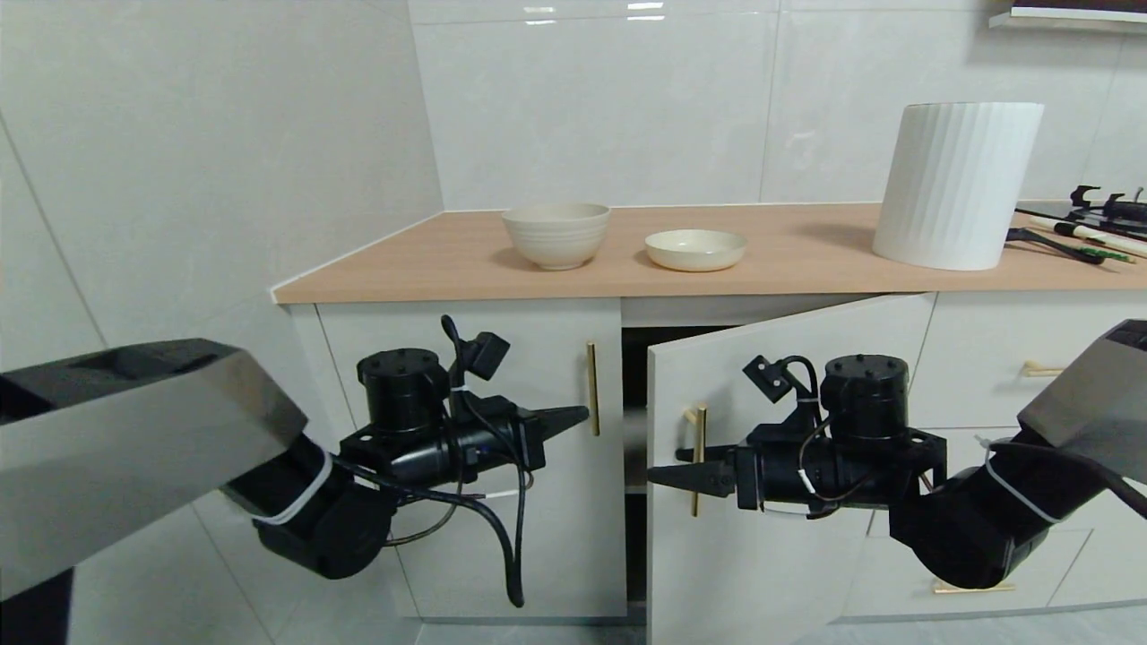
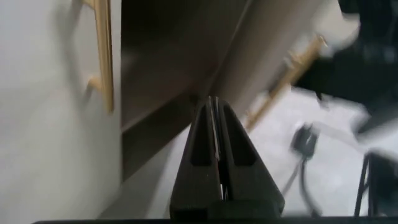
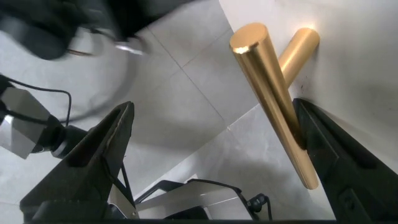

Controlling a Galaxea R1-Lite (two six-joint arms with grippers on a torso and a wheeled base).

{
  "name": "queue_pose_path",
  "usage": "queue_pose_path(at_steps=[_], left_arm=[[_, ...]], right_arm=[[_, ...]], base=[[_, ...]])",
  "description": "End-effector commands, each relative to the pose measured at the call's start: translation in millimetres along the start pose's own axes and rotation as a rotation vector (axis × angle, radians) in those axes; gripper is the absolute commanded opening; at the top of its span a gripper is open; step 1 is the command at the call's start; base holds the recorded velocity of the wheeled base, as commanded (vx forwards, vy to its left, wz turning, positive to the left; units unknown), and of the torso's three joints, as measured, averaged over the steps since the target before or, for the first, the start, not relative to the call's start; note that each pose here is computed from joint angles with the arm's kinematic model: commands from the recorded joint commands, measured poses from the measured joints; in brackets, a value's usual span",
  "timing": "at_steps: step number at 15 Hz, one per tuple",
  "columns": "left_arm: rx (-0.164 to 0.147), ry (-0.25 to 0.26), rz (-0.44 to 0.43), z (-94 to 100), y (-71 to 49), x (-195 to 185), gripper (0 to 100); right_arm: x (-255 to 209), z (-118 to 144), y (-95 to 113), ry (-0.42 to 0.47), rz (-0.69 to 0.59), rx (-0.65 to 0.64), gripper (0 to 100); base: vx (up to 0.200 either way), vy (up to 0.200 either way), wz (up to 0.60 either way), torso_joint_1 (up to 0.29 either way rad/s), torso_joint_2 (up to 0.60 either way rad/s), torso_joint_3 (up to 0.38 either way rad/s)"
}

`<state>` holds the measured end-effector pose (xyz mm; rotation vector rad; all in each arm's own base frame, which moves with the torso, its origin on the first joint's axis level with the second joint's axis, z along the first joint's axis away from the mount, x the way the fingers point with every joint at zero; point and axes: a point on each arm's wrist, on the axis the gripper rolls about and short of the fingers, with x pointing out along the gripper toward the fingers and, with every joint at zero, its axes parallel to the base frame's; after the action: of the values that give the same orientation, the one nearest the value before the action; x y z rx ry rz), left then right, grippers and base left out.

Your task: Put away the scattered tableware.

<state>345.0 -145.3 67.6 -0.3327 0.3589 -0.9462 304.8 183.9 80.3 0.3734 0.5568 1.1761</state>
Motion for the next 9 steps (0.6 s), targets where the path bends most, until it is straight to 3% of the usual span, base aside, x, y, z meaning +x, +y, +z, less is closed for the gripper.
queue_pose_path(at_steps=[1,3,6,7,9], left_arm=[[-0.057,0.034,-0.006,-37.1,26.6,37,0],[-0.035,0.003,0.002,-43.1,36.3,65,0],[-0.004,-0.029,-0.029,-38.6,36.5,87,0],[0.004,-0.037,-0.039,-36.4,34.6,90,0],[0.018,-0.040,-0.073,-32.9,18.4,95,0]], right_arm=[[2,-4,-4,0.008,-0.003,0.010,100],[2,-4,-4,0.003,-0.001,0.005,100],[2,-4,-4,0.002,-0.001,0.004,100],[2,-4,-4,0.003,-0.001,0.005,100],[2,-4,-3,0.002,-0.001,0.004,100]], base=[[0.000,0.000,0.00,0.000,0.00,0.000],[0.000,0.000,0.00,0.000,0.00,0.000],[0.000,0.000,0.00,0.000,0.00,0.000],[0.000,0.000,0.00,0.000,0.00,0.000],[0.000,0.000,0.00,0.000,0.00,0.000]])
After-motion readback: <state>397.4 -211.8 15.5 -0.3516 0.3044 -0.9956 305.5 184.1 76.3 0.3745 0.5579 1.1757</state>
